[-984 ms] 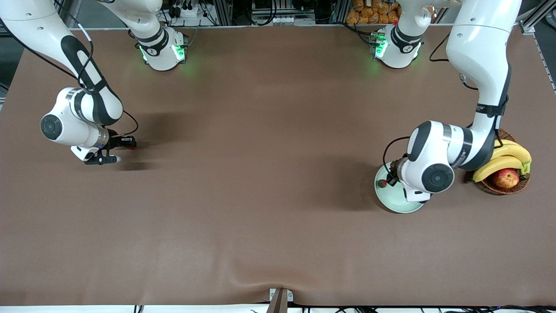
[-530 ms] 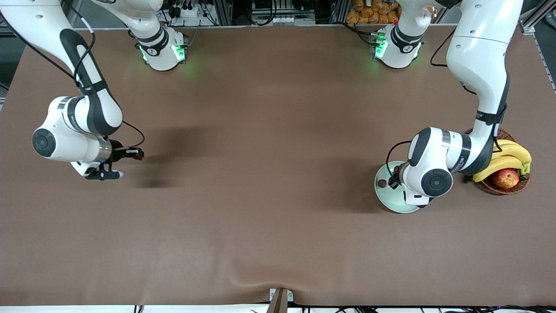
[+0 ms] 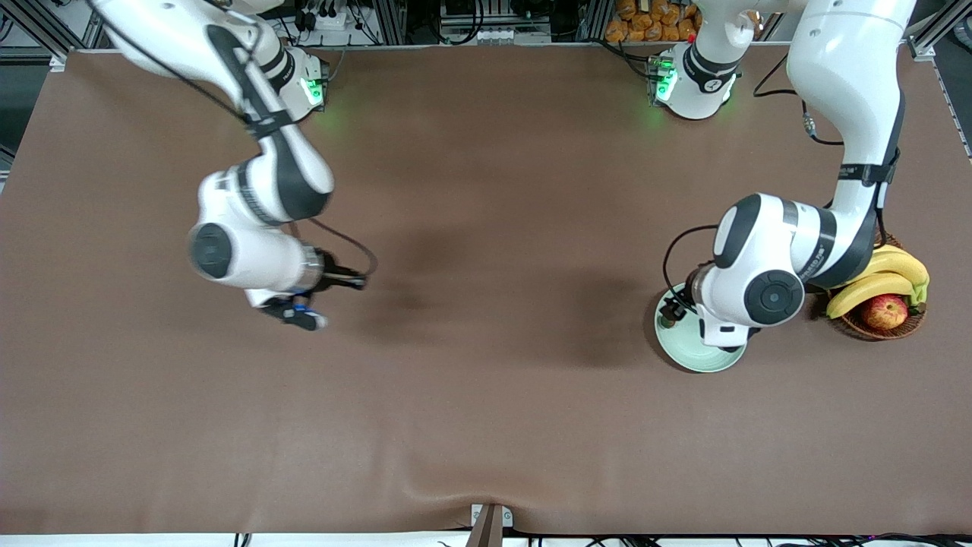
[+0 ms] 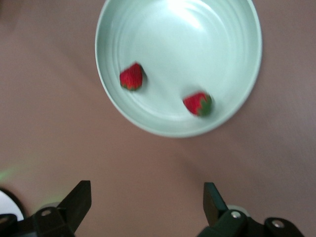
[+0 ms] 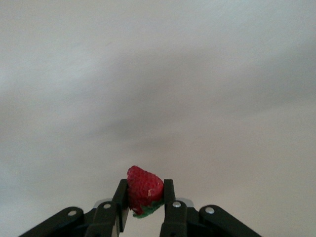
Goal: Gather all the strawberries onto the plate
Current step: 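Drop the strawberry on the plate while the right gripper sets the last mid-table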
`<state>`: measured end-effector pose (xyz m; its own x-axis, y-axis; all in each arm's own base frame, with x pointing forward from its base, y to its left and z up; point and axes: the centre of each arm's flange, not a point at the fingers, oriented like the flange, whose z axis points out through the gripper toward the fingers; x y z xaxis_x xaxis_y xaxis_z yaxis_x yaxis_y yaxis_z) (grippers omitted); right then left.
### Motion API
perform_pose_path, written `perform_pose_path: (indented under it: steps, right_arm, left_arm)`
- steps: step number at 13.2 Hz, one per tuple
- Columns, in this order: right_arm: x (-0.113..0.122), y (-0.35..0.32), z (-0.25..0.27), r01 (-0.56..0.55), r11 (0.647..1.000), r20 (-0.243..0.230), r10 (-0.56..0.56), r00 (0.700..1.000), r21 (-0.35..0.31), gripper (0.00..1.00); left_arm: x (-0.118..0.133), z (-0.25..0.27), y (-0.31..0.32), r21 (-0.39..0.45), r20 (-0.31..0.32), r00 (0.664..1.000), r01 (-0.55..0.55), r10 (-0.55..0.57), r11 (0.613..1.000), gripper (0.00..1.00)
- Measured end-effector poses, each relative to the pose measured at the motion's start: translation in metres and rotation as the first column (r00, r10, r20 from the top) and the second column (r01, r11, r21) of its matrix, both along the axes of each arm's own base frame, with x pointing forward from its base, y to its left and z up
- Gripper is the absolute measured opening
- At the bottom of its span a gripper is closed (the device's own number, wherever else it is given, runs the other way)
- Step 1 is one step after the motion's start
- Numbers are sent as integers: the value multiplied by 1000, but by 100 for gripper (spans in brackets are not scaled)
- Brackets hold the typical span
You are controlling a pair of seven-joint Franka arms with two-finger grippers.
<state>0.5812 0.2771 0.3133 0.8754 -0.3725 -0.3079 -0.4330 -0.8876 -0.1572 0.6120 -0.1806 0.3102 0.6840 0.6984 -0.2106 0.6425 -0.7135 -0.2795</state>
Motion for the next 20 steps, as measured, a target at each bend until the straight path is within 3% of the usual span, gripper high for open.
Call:
perform_pose_path:
  steps: [2,6,10,13,15,18,19,20]
  right_arm:
    - [-7,67,3,90,996,-16,-90,996,13,32]
    - [-37,180,-33,240,970,33,-241,970,42,32]
    - [-78,246,-72,344,934,74,-351,933,97,32]
    - [-110,275,-98,343,935,73,-350,934,94,36]
    - [-116,281,-105,334,938,75,-341,937,92,56]
    - [-103,275,-99,330,939,109,-339,934,96,90]
    - [-93,270,-95,327,940,128,-337,933,92,99]
    - [-81,261,-90,328,941,134,-336,932,79,99]
  left_arm:
    - [-7,13,-26,-16,11,1000,21,-21,1000,100]
    - [-20,20,-52,-49,-10,999,43,-43,998,100]
    - [-31,6,-64,-46,-42,997,63,-65,997,100]
    - [-36,-4,-77,-42,-57,995,78,-80,996,100]
    - [-37,-9,-75,-40,-65,995,76,-78,996,100]
    - [-39,-17,-75,-37,-82,994,76,-78,996,100]
    - [-40,-22,-77,-37,-87,993,78,-81,996,100]
    - [-41,-28,-80,-40,-89,992,82,-86,996,100]
